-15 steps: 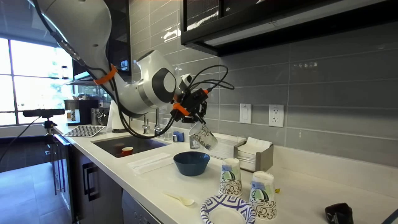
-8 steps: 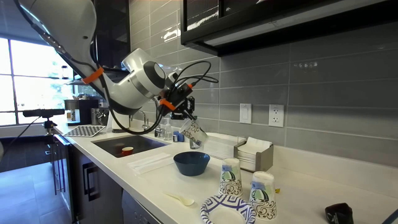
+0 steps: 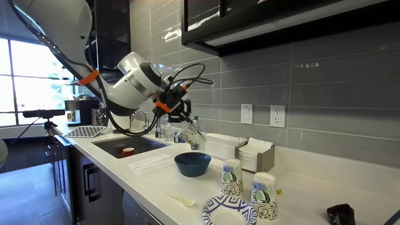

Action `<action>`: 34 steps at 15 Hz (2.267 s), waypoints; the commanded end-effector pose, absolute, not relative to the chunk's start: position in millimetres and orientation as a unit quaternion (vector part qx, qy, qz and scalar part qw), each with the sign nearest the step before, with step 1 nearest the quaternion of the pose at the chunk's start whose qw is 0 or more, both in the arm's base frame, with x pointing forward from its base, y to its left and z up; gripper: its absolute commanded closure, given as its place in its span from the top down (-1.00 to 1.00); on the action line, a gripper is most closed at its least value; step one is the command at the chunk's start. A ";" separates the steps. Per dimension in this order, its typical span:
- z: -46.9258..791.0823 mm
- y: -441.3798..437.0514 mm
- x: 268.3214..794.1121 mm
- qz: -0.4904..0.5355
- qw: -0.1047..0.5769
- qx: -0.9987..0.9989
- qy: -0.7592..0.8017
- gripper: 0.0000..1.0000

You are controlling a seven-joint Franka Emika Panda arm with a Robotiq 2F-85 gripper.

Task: Pour the beans in the coffee cup into the blue bowl

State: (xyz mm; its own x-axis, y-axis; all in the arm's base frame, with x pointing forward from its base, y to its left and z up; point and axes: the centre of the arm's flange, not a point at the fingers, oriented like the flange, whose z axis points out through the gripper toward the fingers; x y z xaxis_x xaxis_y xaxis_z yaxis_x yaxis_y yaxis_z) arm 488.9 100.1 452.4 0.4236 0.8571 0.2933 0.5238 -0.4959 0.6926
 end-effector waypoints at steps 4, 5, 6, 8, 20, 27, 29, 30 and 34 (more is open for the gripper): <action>426.3 122.4 485.1 0.199 0.375 0.798 0.427 -0.98; 426.4 130.8 484.0 0.193 0.386 0.793 0.429 -0.98; 425.5 136.9 483.2 0.188 0.396 0.789 0.431 -0.98; 425.8 151.1 484.8 0.189 0.416 0.774 0.439 -0.98; 409.3 182.8 489.3 0.185 0.488 0.709 0.475 -0.93; 398.2 184.2 503.9 0.184 0.488 0.712 0.469 -0.98; 391.3 189.4 508.2 0.191 0.487 0.710 0.471 -0.98; 388.9 191.8 509.6 0.195 0.487 0.709 0.471 -0.98; 380.1 198.6 512.2 0.196 0.504 0.701 0.464 -0.98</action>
State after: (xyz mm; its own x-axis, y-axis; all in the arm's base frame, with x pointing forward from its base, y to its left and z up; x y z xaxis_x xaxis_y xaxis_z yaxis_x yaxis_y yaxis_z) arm 501.1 191.8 389.4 0.4774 0.8581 -0.1888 0.4926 -0.0834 0.8663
